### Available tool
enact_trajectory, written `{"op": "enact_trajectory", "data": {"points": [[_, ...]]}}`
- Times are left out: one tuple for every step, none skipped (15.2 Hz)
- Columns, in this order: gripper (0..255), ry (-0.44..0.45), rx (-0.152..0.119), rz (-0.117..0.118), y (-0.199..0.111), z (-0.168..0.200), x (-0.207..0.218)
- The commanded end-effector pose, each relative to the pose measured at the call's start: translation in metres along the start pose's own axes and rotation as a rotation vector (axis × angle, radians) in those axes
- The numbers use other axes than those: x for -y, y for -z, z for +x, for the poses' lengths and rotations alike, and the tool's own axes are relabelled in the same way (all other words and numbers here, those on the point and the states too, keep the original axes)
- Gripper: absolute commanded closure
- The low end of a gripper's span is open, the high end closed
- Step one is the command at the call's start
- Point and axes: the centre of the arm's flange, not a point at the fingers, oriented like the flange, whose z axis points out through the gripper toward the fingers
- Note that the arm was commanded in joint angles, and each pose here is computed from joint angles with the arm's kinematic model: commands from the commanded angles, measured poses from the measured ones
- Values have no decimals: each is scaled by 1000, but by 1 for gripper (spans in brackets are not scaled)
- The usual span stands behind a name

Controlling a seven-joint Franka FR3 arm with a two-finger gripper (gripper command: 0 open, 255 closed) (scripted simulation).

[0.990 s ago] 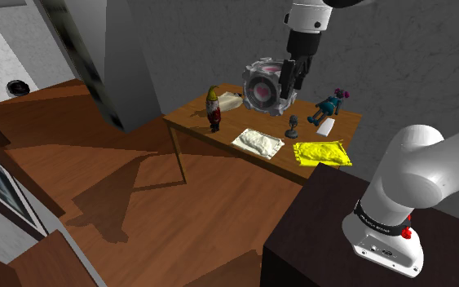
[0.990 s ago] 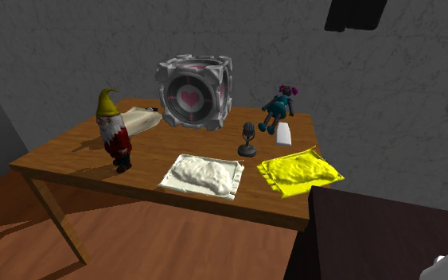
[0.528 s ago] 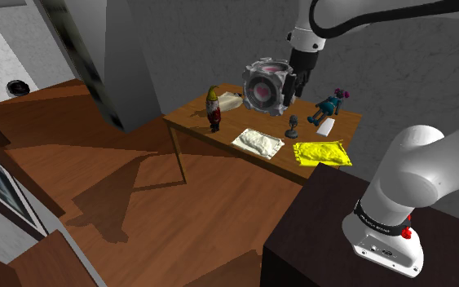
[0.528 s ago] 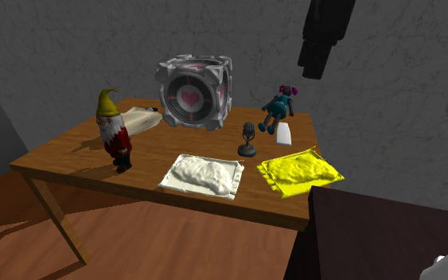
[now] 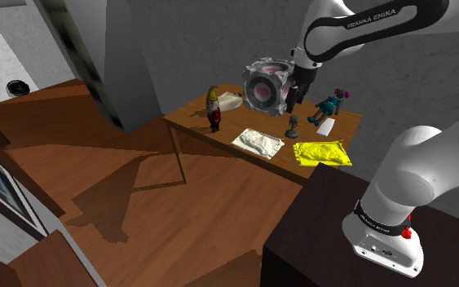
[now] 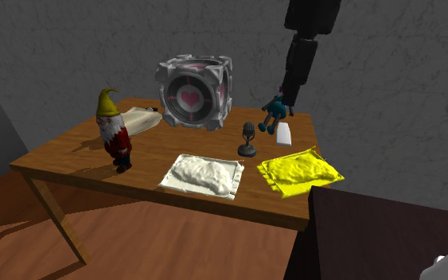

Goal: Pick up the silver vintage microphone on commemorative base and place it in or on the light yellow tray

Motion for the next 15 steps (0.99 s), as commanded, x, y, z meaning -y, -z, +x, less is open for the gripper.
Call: {"op": "enact_trajectory", "data": {"points": [[0, 0, -8, -9, -16, 2, -21], [0, 0, -11, -13, -23, 4, -31], [0, 0, -15, -17, -31, 5, -41], [0, 0, -18, -21, -39, 6, -50], [0, 0, -21, -24, -47, 7, -60], [0, 0, -24, -28, -55, 9, -70], [0, 0, -27, -32, -62, 10, -80], [0, 0, -30, -36, -70, 11, -90], [0, 0, -34, -40, -78, 12, -100], [0, 0, -37, -43, -85, 14, -110], [0, 0, -40, -47, -93, 15, -121], [0, 0, -43, -51, -100, 17, -131], [0, 0, -46, -55, -108, 18, -141], [0, 0, -50, -58, -115, 20, -151], [0, 0, -53, -62, -123, 21, -161]]}}
